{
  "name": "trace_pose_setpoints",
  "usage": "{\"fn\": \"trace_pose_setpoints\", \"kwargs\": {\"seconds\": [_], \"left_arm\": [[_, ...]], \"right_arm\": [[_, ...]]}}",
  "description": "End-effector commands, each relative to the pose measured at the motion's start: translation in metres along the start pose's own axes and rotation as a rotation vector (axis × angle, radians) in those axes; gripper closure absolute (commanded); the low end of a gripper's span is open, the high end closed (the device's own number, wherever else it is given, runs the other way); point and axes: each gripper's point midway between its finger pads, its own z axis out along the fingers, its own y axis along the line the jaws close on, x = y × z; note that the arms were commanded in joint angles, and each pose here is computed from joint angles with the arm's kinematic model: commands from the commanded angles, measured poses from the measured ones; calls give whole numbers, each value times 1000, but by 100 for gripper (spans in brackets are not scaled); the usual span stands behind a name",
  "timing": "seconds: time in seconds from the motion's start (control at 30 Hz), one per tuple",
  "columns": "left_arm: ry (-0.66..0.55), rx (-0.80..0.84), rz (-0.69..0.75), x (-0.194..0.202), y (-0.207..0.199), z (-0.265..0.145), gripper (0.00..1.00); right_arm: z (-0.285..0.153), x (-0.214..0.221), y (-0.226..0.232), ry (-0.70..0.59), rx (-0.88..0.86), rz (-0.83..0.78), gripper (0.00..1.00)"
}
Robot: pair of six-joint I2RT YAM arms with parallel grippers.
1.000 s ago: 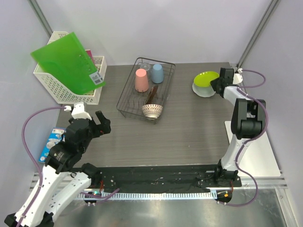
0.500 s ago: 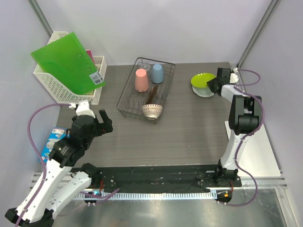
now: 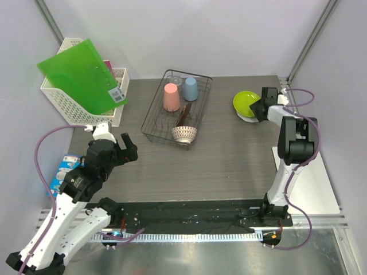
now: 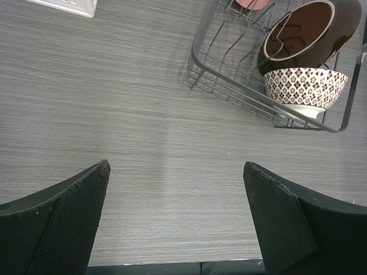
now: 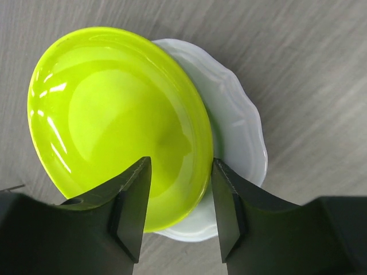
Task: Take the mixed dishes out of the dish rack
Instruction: Place the plate at the center of the board.
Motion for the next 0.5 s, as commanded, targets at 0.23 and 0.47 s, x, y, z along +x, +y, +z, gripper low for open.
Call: {"fn": "trace_pose_setpoints", "kwargs": {"seconds": [0.23, 0.47], "left_arm": [[-11, 41, -25, -9, -13, 2, 1], [-13, 48, -38, -10, -15, 4, 1]], "right_arm": [[-66, -29, -1, -90, -11, -11, 47], [-101, -27, 3, -104, -104, 47, 47]]}}
